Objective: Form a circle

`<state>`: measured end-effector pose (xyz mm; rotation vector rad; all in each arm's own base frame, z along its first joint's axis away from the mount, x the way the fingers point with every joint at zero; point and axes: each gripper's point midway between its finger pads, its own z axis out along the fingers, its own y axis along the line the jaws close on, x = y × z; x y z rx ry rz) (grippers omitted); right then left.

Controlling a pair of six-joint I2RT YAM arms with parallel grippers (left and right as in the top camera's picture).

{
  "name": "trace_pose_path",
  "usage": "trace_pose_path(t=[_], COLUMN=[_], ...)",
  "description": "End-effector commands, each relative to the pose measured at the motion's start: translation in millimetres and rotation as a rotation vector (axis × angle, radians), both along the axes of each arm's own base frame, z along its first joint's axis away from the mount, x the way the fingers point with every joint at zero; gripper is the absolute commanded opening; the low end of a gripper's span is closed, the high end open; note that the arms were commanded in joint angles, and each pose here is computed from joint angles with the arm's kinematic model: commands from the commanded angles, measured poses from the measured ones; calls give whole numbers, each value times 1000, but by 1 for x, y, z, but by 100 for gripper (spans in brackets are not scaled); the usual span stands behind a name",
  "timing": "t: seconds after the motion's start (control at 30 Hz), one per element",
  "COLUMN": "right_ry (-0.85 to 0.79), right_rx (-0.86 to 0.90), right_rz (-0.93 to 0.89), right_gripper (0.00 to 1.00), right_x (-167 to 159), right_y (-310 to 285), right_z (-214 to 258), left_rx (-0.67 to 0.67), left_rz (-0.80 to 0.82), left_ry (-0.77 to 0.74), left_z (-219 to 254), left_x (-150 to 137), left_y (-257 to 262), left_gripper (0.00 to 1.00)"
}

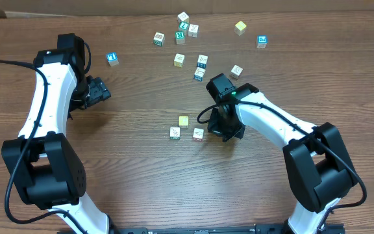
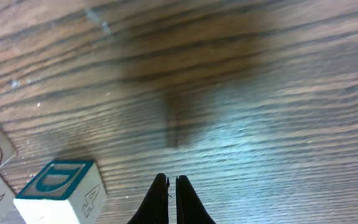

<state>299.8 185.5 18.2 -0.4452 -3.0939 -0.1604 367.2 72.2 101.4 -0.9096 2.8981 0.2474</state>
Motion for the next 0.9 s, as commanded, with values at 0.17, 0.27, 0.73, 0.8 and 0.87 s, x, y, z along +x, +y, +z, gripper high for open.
trace_pose_path(t=[0.17,0.27,0.73,0.8,0.87], right_ry=[-47,-51,-30,-34,-36], right_rx=[42,43,32,36,40], right_rz=[20,20,20,22,24], right_gripper=[4,4,4,4,4], right_x=[2,3,-4,-5,-6], right_y=[13,14,11,12,12], right_z=[13,13,8,4,2], left_rx=[18,18,17,18,18], left_rz=[-17,-17,-17,-17,-17], left_ry=[-26,-26,-27,-26,-26], left_z=[11,11,11,11,11], left_x=[3,3,3,3,3], left_y=[3,3,3,3,3], left_gripper=[100,100,100,100,100])
